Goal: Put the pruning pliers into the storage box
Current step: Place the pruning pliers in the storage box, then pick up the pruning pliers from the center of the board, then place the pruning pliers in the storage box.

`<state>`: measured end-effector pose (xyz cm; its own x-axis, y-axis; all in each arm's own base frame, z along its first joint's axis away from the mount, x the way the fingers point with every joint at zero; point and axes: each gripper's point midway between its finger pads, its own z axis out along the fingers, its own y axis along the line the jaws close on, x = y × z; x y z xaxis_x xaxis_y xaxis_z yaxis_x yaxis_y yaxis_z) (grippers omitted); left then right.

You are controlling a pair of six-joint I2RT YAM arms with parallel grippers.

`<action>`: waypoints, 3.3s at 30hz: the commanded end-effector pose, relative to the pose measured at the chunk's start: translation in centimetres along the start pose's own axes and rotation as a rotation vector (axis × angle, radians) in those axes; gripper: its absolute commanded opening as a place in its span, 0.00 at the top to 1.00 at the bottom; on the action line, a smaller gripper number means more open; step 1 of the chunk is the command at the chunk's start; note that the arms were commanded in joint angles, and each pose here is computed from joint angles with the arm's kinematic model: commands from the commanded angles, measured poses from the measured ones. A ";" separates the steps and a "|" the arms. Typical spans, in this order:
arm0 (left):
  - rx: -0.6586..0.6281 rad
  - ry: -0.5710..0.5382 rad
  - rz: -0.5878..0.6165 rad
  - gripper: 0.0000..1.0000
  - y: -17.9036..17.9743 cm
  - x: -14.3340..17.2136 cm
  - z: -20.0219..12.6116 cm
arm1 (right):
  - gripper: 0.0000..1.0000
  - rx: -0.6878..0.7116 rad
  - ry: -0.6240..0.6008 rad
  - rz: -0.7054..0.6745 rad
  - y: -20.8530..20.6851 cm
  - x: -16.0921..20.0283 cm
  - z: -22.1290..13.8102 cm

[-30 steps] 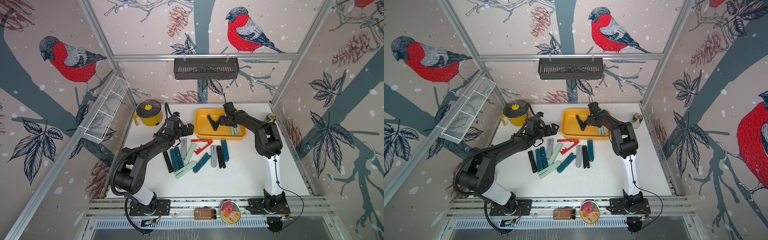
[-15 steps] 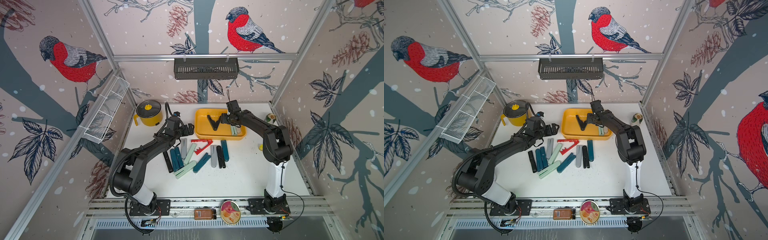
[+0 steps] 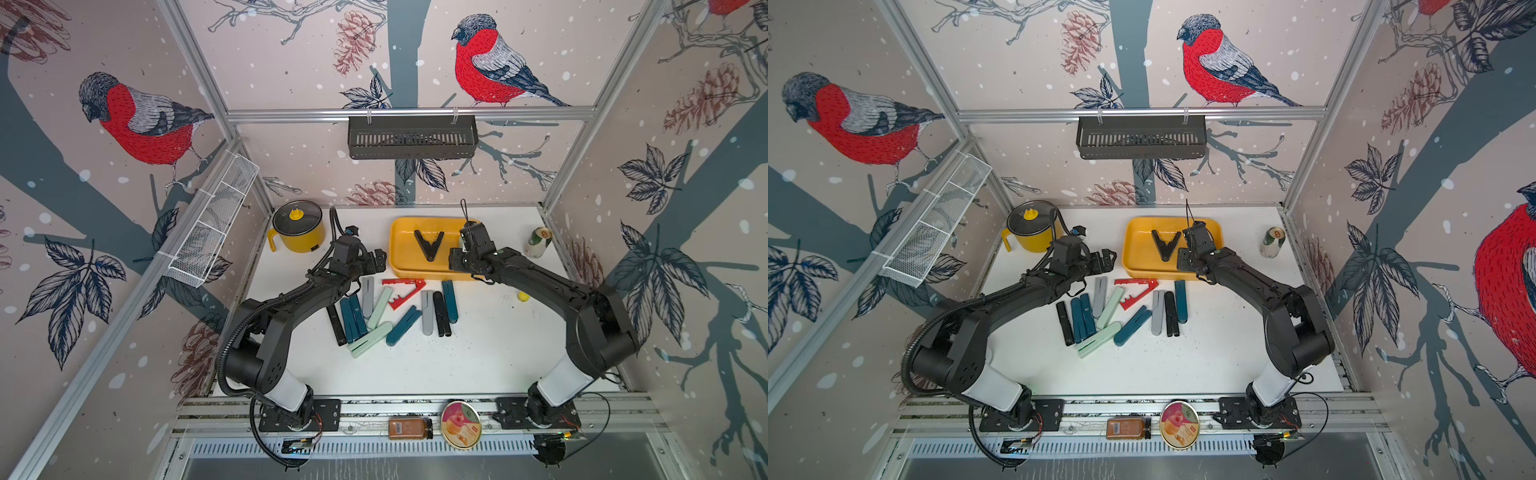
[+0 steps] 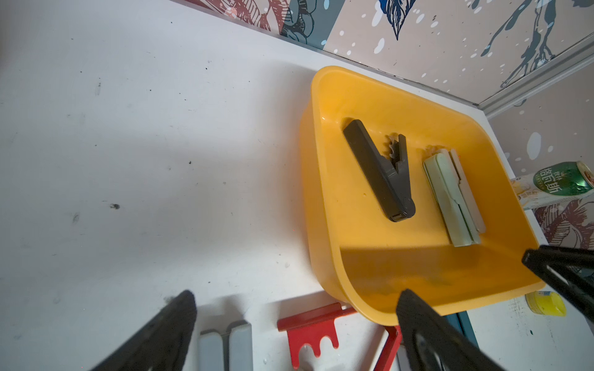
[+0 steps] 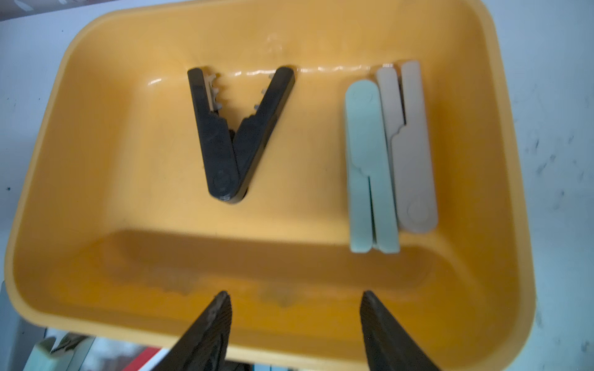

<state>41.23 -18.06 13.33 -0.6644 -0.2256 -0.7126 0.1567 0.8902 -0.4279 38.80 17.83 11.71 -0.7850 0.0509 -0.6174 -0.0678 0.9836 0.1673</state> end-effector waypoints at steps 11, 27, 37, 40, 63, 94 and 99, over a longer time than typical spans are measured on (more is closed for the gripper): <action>-0.007 -0.027 0.000 0.02 0.1 -0.5 -0.4 | 0.43 -0.029 0.094 0.050 0.3 8.5 -1.0; -0.014 -0.027 0.002 0.03 0.3 -0.3 -0.6 | 0.46 -0.026 0.208 -0.023 1.5 11.6 1.6; -0.017 -0.021 0.003 0.02 0.4 -0.2 -0.6 | 0.52 0.039 0.248 -0.033 0.6 12.4 2.8; -0.020 -0.020 0.002 0.02 0.5 -0.2 -0.6 | 0.57 0.038 0.243 -0.032 0.5 12.2 2.9; -0.005 -0.023 -0.006 0.02 0.3 -0.3 -0.3 | 0.66 -0.090 0.040 0.021 1.8 6.0 -4.8; -0.015 -0.010 -0.002 0.02 0.5 -0.6 0.4 | 0.69 0.096 0.086 -0.013 -0.3 -5.8 10.8; -0.016 -0.007 -0.007 0.02 0.8 -0.6 0.6 | 0.68 0.115 0.106 0.000 -0.8 -5.0 12.0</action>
<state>41.70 -17.49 12.71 -0.6713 -0.2323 -0.7038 0.1365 0.8946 -0.4255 49.94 19.41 5.88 -0.8456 0.0421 -0.5321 -0.0154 0.9945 0.1031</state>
